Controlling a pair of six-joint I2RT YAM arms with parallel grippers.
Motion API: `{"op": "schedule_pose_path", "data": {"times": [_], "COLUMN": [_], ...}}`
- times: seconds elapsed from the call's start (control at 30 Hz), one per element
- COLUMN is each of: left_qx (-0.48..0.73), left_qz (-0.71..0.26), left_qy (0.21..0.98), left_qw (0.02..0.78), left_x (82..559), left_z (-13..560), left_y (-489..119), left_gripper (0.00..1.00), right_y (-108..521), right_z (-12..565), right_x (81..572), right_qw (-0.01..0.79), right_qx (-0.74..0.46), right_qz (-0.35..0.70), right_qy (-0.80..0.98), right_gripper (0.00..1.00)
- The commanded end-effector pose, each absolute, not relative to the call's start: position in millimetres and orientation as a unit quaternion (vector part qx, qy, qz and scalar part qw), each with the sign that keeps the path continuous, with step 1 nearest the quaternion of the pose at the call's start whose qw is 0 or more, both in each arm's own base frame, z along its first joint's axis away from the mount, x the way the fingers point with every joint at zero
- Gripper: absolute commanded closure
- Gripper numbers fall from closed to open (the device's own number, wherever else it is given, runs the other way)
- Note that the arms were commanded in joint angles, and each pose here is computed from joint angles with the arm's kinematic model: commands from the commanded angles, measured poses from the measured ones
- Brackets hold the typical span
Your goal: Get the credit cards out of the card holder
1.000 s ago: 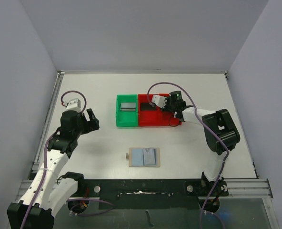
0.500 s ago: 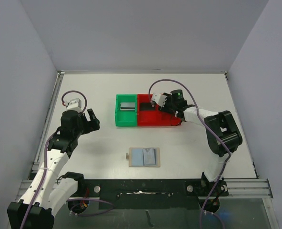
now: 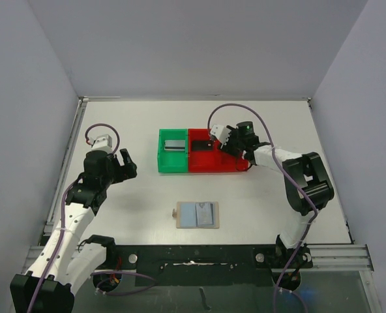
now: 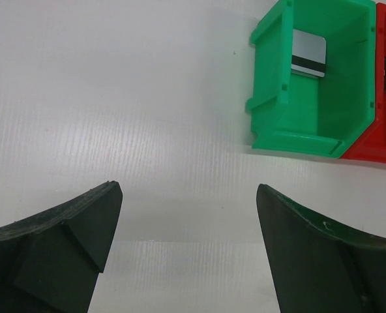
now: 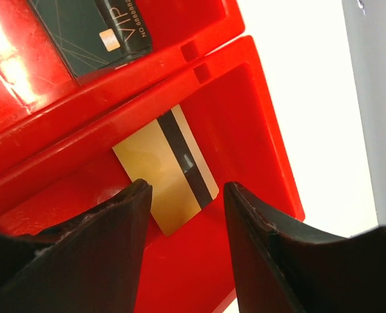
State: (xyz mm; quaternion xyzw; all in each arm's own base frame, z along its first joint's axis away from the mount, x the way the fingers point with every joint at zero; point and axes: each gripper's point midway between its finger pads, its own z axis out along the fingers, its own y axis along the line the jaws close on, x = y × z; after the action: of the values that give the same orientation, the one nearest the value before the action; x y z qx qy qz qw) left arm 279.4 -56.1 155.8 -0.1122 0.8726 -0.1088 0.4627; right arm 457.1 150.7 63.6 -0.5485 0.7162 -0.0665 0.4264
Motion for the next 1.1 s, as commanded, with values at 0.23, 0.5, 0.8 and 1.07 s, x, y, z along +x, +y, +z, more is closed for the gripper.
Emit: {"op": "schedule_pose_path", "data": {"times": [0.23,0.5,0.8,1.07], "left_qx": [-0.099,-0.092,-0.075,0.009], "left_qz": [-0.12,-0.127,-0.156,-0.272], "left_qy": [0.856,0.858,0.864,0.846], "left_qw": [0.492,0.488,0.473,0.459], "left_x": [290.9,291.6,292.6,278.3], "left_z": [172.2,170.6,164.8,166.1], "left_y": [-59.8,-63.6,-77.0,-127.2], "left_gripper": [0.16,0.16,0.15,0.2], "right_y": [160.5,125.5,135.7,150.1], "right_z": [159.1,202.3,224.5,197.3], "right_x": [464.2,439.3,349.5,275.7], "right_qw": [0.575,0.615,0.567,0.449], "right_qx": [-0.398,-0.162,-0.023,0.087], "right_qz": [0.011,0.045,0.24,0.36], "right_qy": [0.715,0.77,0.788,0.813], "right_gripper": [0.51,0.38,0.28,0.02]}}
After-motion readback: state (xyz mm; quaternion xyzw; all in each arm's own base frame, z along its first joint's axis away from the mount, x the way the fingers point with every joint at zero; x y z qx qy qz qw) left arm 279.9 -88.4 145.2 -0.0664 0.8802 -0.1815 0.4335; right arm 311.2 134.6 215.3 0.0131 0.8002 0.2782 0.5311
